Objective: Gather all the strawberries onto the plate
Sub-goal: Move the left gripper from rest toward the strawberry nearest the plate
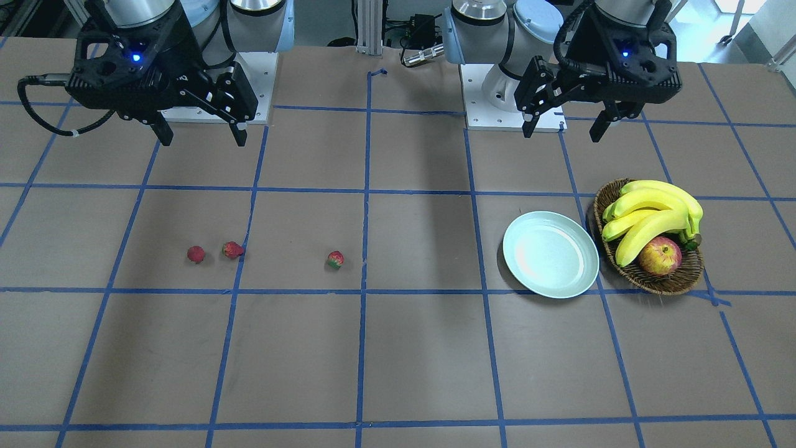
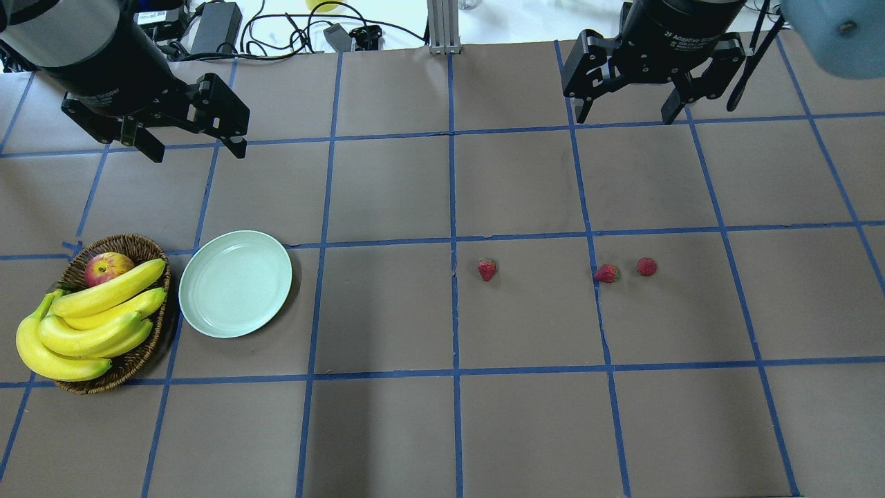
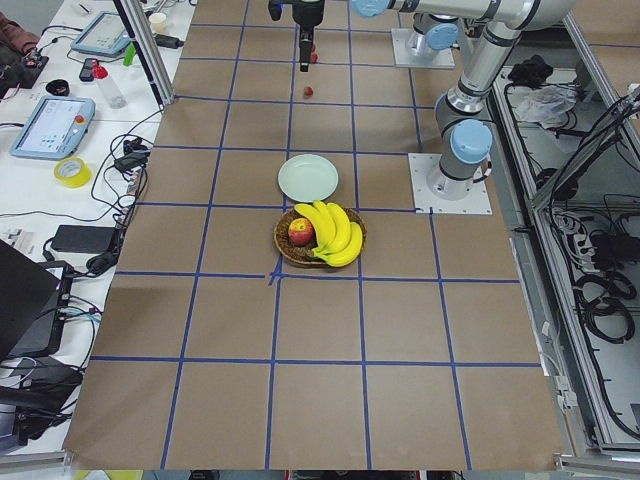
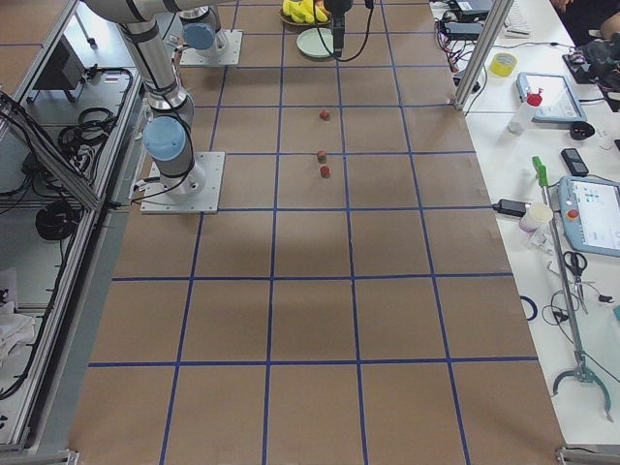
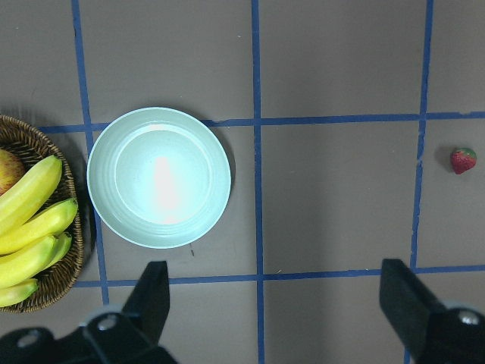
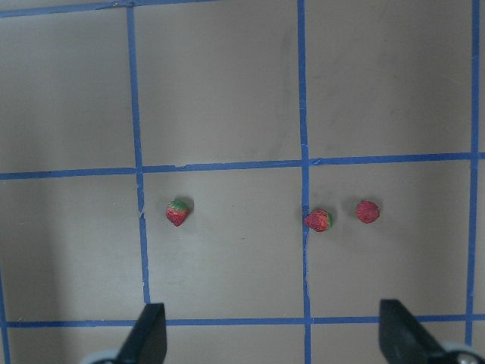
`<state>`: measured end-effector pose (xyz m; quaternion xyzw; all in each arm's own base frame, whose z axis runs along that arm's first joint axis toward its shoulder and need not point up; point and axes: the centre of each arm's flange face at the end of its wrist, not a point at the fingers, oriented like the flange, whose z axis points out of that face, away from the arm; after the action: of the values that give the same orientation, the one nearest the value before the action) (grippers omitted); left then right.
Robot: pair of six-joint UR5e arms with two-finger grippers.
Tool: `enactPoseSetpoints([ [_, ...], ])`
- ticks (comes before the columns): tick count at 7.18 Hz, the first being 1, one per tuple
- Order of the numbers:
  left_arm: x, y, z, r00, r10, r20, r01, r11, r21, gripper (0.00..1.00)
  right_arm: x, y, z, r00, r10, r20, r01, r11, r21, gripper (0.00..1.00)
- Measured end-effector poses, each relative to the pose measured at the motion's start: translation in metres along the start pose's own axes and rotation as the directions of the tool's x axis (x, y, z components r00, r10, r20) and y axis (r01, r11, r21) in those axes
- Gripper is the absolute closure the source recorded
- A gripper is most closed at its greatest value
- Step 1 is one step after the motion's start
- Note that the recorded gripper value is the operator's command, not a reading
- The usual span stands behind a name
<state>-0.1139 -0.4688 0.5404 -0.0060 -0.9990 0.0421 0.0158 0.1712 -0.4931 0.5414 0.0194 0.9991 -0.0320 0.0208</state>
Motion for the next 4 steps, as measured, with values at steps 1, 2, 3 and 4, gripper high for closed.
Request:
enactPoseSetpoints([
  [1, 0.0002, 0.0012, -0.0011, 1.0, 0.001, -0.001, -0.001, 1.0, 0.002, 0.0, 0.0015, 0.0002, 0.0013, 1.0, 0.014, -0.016, -0.014, 1.0, -0.001, 0.0],
  [2, 0.0002, 0.0003, -0.0001, 1.0, 0.001, -0.002, -0.001, 1.0, 0.002, 0.0, 0.0026, 0.0004, 0.0032, 0.999, 0.037, -0.028, -0.037, 0.999, -0.003, 0.0],
  [3, 0.0009, -0.0018, 0.002, 1.0, -0.001, -0.001, 0.001, 1.0, 0.0, 0.0, 0.0029, 0.0005, 0.0047, 0.998, 0.047, -0.032, -0.047, 0.999, -0.005, 0.0],
  [4, 0.0035, -0.0023, 0.0027, 1.0, 0.001, 0.003, -0.001, 1.0, -0.002, 0.0, 0.0032, 0.0007, 0.0059, 0.998, 0.051, -0.034, -0.051, 0.999, -0.006, 0.0],
])
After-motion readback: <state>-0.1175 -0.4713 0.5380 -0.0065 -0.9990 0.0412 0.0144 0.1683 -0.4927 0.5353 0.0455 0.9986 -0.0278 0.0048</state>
